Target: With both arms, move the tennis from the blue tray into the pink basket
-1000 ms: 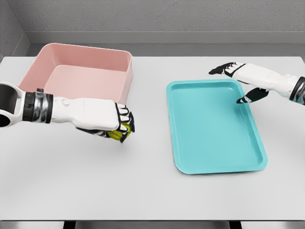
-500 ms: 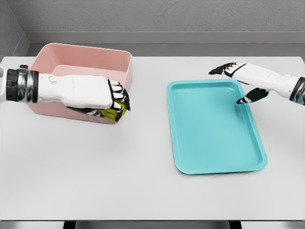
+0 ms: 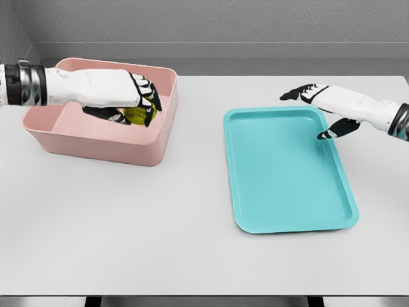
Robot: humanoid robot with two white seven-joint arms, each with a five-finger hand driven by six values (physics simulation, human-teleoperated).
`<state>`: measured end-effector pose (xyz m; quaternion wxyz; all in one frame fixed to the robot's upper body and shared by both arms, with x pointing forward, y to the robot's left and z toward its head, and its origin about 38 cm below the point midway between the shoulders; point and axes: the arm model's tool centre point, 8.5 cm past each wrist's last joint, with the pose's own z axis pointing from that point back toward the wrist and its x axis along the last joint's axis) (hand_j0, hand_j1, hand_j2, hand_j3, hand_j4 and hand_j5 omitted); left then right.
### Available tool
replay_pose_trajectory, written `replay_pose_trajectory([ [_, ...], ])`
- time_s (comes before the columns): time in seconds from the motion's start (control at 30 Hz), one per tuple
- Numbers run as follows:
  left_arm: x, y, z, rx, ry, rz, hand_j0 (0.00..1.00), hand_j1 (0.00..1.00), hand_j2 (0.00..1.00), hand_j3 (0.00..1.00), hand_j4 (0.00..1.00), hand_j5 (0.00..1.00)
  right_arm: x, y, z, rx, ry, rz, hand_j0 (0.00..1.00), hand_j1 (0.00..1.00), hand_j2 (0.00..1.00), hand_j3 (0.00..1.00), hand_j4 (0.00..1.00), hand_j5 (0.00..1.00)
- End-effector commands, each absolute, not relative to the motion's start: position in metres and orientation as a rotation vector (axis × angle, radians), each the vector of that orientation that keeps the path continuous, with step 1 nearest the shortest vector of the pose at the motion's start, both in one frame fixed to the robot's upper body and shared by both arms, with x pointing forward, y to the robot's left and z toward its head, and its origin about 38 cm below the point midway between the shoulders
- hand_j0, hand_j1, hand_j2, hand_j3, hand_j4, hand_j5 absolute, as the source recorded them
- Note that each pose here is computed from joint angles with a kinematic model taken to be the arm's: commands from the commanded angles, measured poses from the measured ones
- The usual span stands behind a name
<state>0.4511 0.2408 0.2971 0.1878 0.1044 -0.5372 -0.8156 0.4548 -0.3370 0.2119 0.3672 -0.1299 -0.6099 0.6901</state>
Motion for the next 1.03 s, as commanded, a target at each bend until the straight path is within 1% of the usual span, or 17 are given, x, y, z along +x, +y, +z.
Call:
replay_pose_trajectory([
  [0.0, 0.470, 0.248, 0.289, 0.298, -1.490, -2.225, 0.45, 0.45, 0.45, 0.45, 0.45, 0.45, 0.455, -0.338, 0.213, -0.332, -1.570, 1.765, 1.00, 1.00, 1.00, 1.00, 1.00, 1.00],
  [0.2, 0.490, 0.266, 0.274, 0.309, -1.435, -2.138, 0.46, 0.46, 0.46, 0.46, 0.46, 0.46, 0.455, -0.337, 0.212, -0.331, -1.571, 1.765, 1.00, 1.00, 1.00, 1.00, 1.00, 1.00],
  [0.23, 0.491, 0.265, 0.274, 0.312, -1.435, -2.141, 0.59, 0.59, 0.59, 0.59, 0.59, 0.59, 0.455, -0.337, 0.212, -0.331, -1.571, 1.765, 1.00, 1.00, 1.00, 1.00, 1.00, 1.00],
  [0.27, 0.490, 0.264, 0.275, 0.313, -1.440, -2.141, 0.78, 0.78, 0.78, 0.78, 0.78, 0.78, 0.455, -0.337, 0.213, -0.330, -1.572, 1.766, 1.00, 1.00, 1.00, 1.00, 1.00, 1.00],
  [0.3, 0.490, 0.263, 0.277, 0.315, -1.447, -2.143, 0.91, 0.91, 0.91, 0.91, 0.91, 0.91, 0.455, -0.336, 0.212, -0.329, -1.574, 1.766, 1.00, 1.00, 1.00, 1.00, 1.00, 1.00],
  [0.33, 0.490, 0.264, 0.278, 0.318, -1.453, -2.138, 0.95, 0.95, 0.95, 0.95, 0.95, 0.95, 0.455, -0.336, 0.212, -0.329, -1.574, 1.766, 1.00, 1.00, 1.00, 1.00, 1.00, 1.00],
  [0.4, 0.488, 0.262, 0.280, 0.316, -1.459, -2.145, 0.95, 0.95, 0.95, 0.95, 0.95, 0.95, 0.455, -0.336, 0.212, -0.329, -1.574, 1.766, 1.00, 1.00, 1.00, 1.00, 1.00, 1.00],
  [0.6, 0.483, 0.257, 0.284, 0.307, -1.481, -2.160, 0.91, 0.91, 0.91, 0.91, 0.91, 0.91, 0.455, -0.337, 0.213, -0.330, -1.572, 1.766, 1.00, 1.00, 1.00, 1.00, 1.00, 1.00],
  [0.63, 0.474, 0.246, 0.287, 0.284, -1.518, -2.185, 0.95, 0.95, 0.95, 0.95, 0.95, 0.95, 0.455, -0.337, 0.213, -0.330, -1.572, 1.766, 1.00, 1.00, 1.00, 1.00, 1.00, 1.00],
  [0.67, 0.463, 0.250, 0.296, 0.280, -1.561, -2.181, 1.00, 1.00, 1.00, 1.00, 1.00, 1.00, 0.455, -0.337, 0.213, -0.330, -1.572, 1.766, 1.00, 1.00, 1.00, 1.00, 1.00, 1.00],
  [0.7, 0.445, 0.250, 0.308, 0.264, -1.642, -2.168, 1.00, 1.00, 1.00, 1.00, 1.00, 1.00, 0.455, -0.337, 0.213, -0.330, -1.572, 1.766, 1.00, 1.00, 1.00, 1.00, 1.00, 1.00],
  [0.8, 0.425, 0.278, 0.327, 0.291, -1.670, -2.126, 1.00, 1.00, 1.00, 1.00, 1.00, 1.00, 0.455, -0.337, 0.213, -0.330, -1.572, 1.766, 1.00, 1.00, 1.00, 1.00, 1.00, 1.00],
  [0.9, 0.407, 0.312, 0.303, 0.267, -1.607, -2.053, 1.00, 1.00, 1.00, 1.00, 1.00, 1.00, 0.455, -0.337, 0.213, -0.330, -1.572, 1.766, 1.00, 1.00, 1.00, 1.00, 1.00, 1.00],
  [1.0, 0.403, 0.321, 0.305, 0.288, -1.589, -2.048, 1.00, 1.00, 1.00, 1.00, 1.00, 1.00, 0.455, -0.336, 0.213, -0.330, -1.574, 1.767, 1.00, 1.00, 1.00, 1.00, 1.00, 1.00],
])
